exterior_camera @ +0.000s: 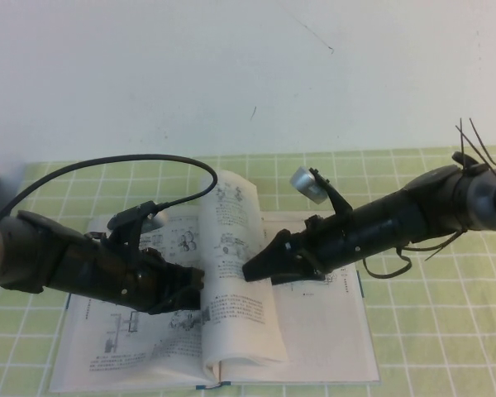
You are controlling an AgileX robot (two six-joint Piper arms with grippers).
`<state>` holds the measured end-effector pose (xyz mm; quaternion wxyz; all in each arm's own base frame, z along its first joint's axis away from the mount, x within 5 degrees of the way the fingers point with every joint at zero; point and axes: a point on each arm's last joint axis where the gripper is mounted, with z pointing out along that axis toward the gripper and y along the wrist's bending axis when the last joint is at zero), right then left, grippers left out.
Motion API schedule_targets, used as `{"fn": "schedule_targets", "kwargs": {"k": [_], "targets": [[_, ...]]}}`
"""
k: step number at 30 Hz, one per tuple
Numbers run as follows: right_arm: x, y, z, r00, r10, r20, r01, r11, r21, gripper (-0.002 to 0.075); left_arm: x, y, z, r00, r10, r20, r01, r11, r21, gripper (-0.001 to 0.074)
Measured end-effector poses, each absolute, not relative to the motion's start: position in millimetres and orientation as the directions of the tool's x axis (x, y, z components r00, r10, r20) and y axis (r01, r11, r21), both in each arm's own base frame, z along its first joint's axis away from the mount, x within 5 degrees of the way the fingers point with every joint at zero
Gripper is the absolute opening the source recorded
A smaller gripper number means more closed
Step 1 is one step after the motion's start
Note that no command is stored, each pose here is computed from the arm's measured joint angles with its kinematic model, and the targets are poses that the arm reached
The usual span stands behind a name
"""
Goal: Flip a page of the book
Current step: Open the closed book
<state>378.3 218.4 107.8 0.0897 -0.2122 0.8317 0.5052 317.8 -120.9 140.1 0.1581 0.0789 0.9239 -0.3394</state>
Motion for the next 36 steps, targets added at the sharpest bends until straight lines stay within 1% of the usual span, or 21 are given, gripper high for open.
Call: {"fn": "schedule_targets", "kwargs": {"k": [4, 8, 11, 15, 18, 22, 26, 30, 34, 36], "targets": [[381, 225, 117, -0.879, -0.172, -0.445, -0.477, 0.276, 0.835, 0.0559, 318, -121, 140, -0.938, 0.037, -0.345, 0.252, 0.756, -0.604, -0.0004], [383, 228, 128, -0.882, -0.103, -0.461, -0.472, 0.179, 0.863, 0.0559, 318, -121, 140, -0.938, 0.036, -0.345, 0.252, 0.756, -0.604, -0.0004], [382, 228, 132, -0.880, -0.101, -0.464, -0.475, 0.158, 0.866, 0.0559, 318, -121, 140, -0.938, 0.036, -0.345, 0.252, 0.756, -0.604, -0.0004], [379, 228, 144, -0.871, -0.124, -0.475, -0.490, 0.158, 0.857, 0.0559, 318, -121, 140, -0.939, 0.033, -0.343, 0.248, 0.755, -0.607, -0.0004], [377, 226, 154, -0.871, -0.151, -0.468, -0.490, 0.190, 0.851, 0.0559, 318, -122, 140, -0.939, 0.035, -0.341, 0.250, 0.752, -0.610, -0.0004], [373, 223, 161, -0.889, -0.202, -0.411, -0.454, 0.277, 0.847, 0.0559, 317, -122, 140, -0.940, 0.036, -0.341, 0.251, 0.751, -0.611, -0.0004], [370, 214, 158, -0.905, -0.258, -0.338, -0.415, 0.363, 0.834, 0.0559, 316, -123, 142, -0.937, 0.047, -0.346, 0.263, 0.749, -0.609, -0.0004], [370, 204, 153, -0.916, -0.289, -0.277, -0.383, 0.433, 0.816, 0.0559, 307, -137, 151, -0.919, 0.111, -0.378, 0.331, 0.738, -0.589, -0.0004], [370, 198, 148, -0.921, -0.310, -0.235, -0.368, 0.496, 0.786, 0.0559, 299, -151, 161, -0.888, 0.182, -0.423, 0.409, 0.734, -0.542, -0.0004], [369, 195, 144, -0.919, -0.332, -0.215, -0.370, 0.528, 0.764, 0.0559, 298, -152, 162, -0.884, 0.191, -0.427, 0.415, 0.741, -0.528, -0.0004]]}}
